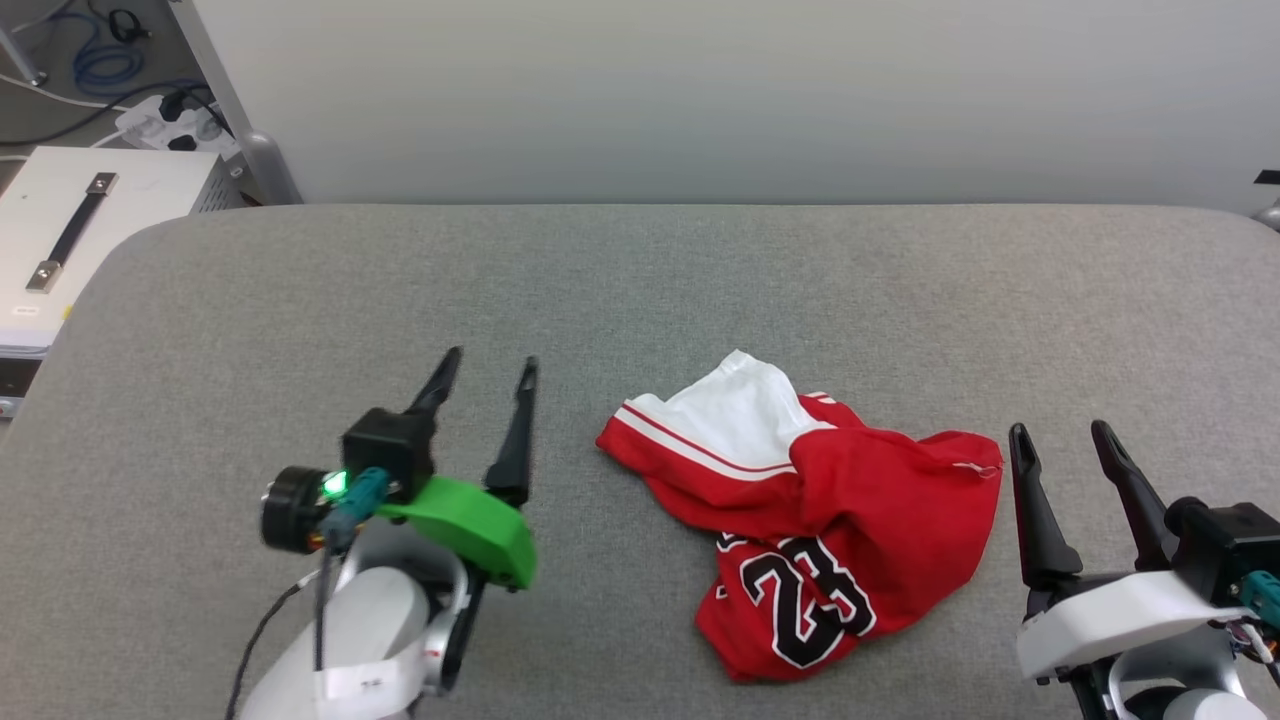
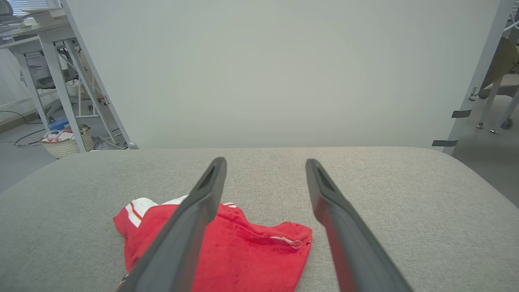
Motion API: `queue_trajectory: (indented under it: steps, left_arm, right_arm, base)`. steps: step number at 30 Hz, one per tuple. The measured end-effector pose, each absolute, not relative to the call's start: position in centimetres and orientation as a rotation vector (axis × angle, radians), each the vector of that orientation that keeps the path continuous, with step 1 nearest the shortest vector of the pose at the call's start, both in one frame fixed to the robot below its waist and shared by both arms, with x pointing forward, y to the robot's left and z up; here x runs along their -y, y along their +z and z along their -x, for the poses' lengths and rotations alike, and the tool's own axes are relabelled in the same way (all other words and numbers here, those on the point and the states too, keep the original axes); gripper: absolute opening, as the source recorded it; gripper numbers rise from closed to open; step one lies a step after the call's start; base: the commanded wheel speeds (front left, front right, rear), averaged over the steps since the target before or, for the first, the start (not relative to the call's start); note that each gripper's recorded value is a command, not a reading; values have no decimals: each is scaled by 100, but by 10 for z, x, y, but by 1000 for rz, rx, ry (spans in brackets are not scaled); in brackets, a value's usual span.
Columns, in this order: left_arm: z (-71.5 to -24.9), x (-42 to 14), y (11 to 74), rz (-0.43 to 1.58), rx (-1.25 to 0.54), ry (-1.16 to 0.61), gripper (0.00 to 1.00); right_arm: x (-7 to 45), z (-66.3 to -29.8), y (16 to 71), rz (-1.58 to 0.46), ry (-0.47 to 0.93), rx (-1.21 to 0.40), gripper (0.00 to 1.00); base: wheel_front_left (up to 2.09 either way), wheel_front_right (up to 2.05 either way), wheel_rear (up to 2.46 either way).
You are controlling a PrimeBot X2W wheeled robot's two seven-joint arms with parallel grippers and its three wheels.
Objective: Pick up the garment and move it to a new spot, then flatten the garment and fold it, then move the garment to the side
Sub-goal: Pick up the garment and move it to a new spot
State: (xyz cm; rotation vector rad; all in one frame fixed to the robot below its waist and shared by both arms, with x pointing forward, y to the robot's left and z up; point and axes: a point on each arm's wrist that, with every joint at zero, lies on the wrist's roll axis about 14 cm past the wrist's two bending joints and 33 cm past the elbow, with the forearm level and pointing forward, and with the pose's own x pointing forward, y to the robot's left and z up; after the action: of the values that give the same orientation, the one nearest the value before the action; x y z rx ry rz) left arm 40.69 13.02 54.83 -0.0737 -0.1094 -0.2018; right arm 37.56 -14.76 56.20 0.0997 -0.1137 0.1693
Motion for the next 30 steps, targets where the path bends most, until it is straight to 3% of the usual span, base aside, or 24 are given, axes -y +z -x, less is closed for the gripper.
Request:
queue_trajectory:
  steps: [10,30]
  left_arm:
    - [-378,-200,540,94,95,11,100]
    - [-349,-189,542,113,113,-50,100]
  right_arm:
    - [152,-361,555,-94,160,79,100]
    - [160,-349,551,-96,139,56,100]
  base:
    - [0,0,0]
    - [0,0,0]
